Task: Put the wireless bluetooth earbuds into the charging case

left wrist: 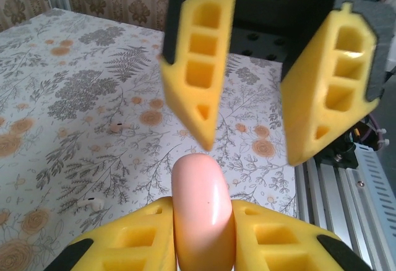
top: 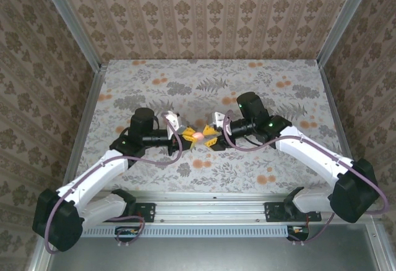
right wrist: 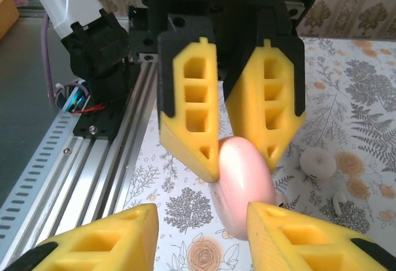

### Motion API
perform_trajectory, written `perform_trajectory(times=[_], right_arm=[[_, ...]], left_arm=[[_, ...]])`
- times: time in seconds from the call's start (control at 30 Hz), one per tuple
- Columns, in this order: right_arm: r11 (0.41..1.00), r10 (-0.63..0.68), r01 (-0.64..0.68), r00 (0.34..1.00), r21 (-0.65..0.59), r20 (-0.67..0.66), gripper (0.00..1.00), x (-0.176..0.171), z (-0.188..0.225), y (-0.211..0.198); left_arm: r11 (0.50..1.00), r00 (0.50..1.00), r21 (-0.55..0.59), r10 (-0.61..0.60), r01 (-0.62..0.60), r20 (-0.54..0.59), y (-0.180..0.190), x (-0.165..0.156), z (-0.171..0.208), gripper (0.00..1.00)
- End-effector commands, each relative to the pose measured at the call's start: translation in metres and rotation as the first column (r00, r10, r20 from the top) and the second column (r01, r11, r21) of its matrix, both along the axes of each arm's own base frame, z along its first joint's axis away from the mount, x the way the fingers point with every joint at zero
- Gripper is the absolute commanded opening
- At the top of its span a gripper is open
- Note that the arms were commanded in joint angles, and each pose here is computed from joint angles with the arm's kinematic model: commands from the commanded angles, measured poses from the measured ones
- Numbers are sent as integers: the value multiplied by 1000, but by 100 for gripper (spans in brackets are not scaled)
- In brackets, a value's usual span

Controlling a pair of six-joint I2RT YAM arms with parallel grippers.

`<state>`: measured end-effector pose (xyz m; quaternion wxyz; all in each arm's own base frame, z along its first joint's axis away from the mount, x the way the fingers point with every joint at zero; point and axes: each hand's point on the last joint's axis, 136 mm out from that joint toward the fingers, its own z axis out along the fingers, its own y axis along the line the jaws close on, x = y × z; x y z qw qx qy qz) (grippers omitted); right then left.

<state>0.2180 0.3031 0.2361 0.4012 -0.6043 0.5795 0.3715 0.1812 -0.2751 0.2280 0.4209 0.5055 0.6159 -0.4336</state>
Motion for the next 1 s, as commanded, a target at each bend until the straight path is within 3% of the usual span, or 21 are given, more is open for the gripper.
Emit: perform_trajectory(times=[0.0,0.43,0.83,0.97], right_arm=[[999,43,-43,999,7,20,46,2,7,4],[997,83,-83,996,-2,-32,51,12,5,16],[991,133,-135,988,-22,-76,43,3,0,14],[990,140,-141,988,-11,-70,30,3,3,15]], left_arm=[[998,997,-21,-56,57,58,-1,-13,9,24],[997,994,2,-72,72,82,-2,-19,9,24],[998,993,-1,-57,58,107,0,-20,14,24],[998,993,1,-57,58,103,0,-20,13,24]])
